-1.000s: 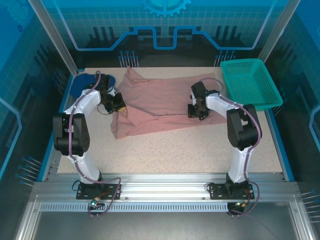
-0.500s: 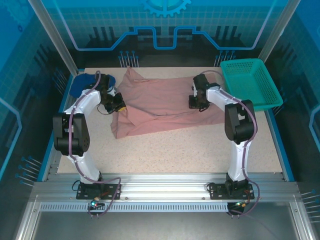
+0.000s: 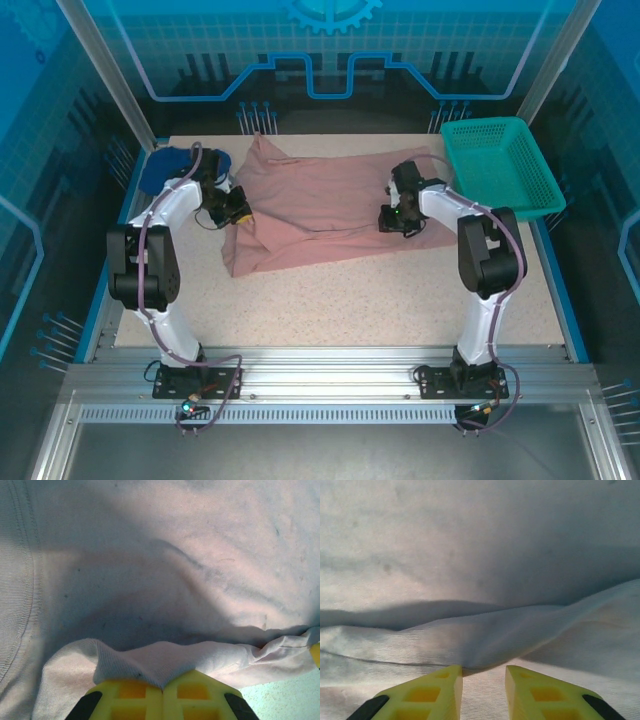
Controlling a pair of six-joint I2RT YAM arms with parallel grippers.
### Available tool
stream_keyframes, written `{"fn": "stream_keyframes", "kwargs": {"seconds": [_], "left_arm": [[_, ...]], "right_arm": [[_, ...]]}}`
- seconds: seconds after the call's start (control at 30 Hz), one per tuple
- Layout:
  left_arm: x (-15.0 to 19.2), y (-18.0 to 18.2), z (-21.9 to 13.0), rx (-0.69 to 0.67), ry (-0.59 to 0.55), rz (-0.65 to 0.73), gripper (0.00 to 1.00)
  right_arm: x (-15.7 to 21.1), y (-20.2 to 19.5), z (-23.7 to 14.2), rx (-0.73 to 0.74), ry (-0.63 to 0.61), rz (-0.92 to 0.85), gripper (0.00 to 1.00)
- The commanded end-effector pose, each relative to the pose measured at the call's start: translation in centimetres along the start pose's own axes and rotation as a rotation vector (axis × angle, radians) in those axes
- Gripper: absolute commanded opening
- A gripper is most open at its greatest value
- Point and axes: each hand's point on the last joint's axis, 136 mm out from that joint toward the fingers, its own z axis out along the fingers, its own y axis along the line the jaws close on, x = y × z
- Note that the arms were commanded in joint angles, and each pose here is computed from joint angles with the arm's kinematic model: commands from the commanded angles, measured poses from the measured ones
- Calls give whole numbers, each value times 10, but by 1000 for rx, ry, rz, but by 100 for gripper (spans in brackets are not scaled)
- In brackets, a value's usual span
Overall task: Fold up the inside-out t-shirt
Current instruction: Smooth out the T-shirt at the center of the table.
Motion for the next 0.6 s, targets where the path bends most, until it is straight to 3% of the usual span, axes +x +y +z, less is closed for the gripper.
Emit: {"fn": "stream_keyframes", "kwargs": {"seconds": [0.0,0.37,0.5,0.57], "left_arm": [[-3,3,2,11,6,3,0],[-5,8,8,-8,7,-6,3],[-11,12,9,-10,-13,-28,18],[-15,14,5,-7,-39,-34,31]], "right_arm": [[-3,22,13,-49,9,-13,28],[-33,17,21,-4,-15,-6,25],[-33,15,17,-7,-23,-6,25],[-30,12,12,-5,-31,-4,26]]}}
